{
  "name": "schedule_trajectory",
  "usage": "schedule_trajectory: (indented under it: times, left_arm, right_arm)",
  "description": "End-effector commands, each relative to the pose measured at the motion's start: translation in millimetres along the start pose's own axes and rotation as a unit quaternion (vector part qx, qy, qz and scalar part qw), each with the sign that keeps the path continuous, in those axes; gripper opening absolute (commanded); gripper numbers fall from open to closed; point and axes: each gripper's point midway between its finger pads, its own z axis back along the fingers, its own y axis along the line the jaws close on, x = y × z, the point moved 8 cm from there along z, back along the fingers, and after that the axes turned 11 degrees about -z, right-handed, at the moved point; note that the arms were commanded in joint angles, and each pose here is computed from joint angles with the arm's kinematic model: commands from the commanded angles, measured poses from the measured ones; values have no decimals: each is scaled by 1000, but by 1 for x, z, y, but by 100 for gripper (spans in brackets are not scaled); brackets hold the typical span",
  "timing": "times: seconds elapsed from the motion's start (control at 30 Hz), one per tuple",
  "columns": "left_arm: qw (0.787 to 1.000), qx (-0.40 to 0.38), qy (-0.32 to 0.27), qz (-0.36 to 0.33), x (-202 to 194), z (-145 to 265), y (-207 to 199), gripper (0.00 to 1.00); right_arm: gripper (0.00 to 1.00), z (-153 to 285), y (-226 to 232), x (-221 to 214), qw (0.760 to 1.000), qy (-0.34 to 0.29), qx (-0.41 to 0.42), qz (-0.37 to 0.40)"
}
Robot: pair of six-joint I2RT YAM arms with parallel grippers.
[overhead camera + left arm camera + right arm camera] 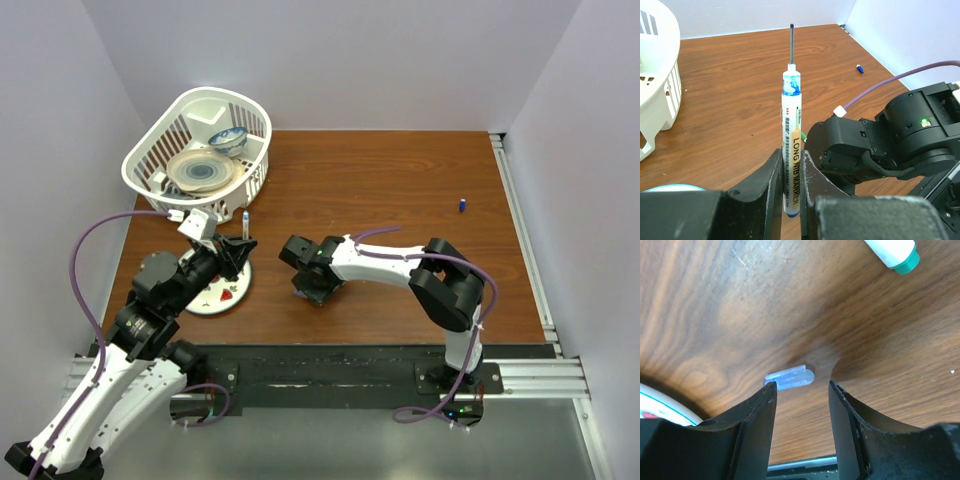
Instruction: Insert the pens into the pen caps
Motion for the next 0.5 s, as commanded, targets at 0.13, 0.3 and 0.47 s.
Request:
schedule_trajectory:
  times: [0.13,0.3,0.47]
  left_arm:
    - [1000,-7,-22,-14,7,0,0,0]
    - [1000,-7,-24,-14,8,0,0,0]
    - [1000,-4,-23,-14,7,0,0,0]
  right_arm:
    - [49,-7,5,3,999,-39,-2,-28]
    - [48,-10,10,-1,999,-35,-4,-37]
    - [44,-18,7,-5,999,-21,-13,-44]
